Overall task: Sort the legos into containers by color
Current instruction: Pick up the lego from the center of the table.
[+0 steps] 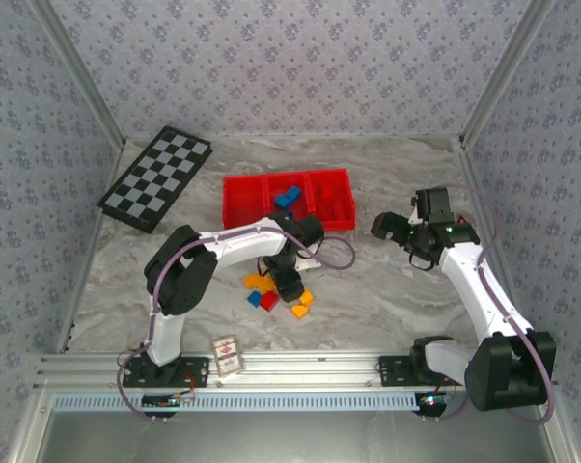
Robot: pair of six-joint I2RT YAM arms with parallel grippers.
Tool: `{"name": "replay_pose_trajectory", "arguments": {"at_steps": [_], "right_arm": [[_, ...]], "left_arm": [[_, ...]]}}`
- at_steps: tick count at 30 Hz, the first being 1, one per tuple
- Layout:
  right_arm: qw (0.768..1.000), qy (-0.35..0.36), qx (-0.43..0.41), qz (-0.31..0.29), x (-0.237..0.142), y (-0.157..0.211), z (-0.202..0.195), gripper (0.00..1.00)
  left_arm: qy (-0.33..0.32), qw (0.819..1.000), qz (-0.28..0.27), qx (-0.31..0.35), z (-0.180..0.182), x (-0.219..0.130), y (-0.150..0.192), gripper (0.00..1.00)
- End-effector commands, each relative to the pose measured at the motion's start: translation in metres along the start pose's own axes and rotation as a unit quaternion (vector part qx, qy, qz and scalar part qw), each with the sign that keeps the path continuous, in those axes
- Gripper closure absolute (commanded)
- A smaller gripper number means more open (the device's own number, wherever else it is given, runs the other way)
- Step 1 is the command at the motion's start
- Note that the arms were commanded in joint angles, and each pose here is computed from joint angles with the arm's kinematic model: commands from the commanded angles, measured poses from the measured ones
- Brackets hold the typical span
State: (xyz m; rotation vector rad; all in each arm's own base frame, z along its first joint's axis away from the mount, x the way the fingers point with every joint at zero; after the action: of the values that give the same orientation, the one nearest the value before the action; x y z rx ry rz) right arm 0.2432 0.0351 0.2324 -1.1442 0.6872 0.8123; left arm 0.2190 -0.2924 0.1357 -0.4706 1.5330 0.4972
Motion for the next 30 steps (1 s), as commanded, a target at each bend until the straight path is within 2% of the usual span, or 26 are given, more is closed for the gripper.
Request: {"name": "replay_pose_trajectory", "arguments": {"at_steps": [1,11,16,21,30], "right_arm": [[1.000,0.002,0.002,0.002,-0.003,0.002,0.001,0.00],[1.000,0.002,0.002,0.003,-0.004,0.002,0.001,0.00],[1.000,0.002,0.003,0.000,-0.005,0.001,0.000,0.00],[1.000,0.002,0.004,0.002,-0.003,0.000,0.000,0.00],[1.000,0.002,0.003,0.001,-0.004,0.001,-0.001,0.00]], "left_arm": [[-0.009,1.000,-0.004,0.009,-0.001,-0.003,-0.009,0.23],[-0.023,1.000,0.003,0.012,0.002,0.006,-0.020,0.31],[-0.028,1.000,0.000,0.001,0.006,0.004,-0.021,0.38],[-0.030,0.999,-0.010,-0.017,0.013,-0.002,-0.021,0.50],[-0.014,0.993,-0.095,-0.068,0.036,-0.047,-0.026,0.55]]}}
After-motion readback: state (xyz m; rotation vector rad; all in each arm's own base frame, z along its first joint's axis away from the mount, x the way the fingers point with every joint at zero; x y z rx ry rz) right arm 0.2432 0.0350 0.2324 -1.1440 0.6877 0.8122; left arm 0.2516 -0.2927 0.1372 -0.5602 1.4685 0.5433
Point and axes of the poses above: each hand's point on the last joint's axis, 136 mm out from that joint toward the fingers, its own x axis out along the fingers, its own z axis along the line the jaws close on, y = z × x, the point moved 10 cm from there along -x, back along the fingers, and after that the axes turned 11 degrees about -x, right-handed, at the moved point
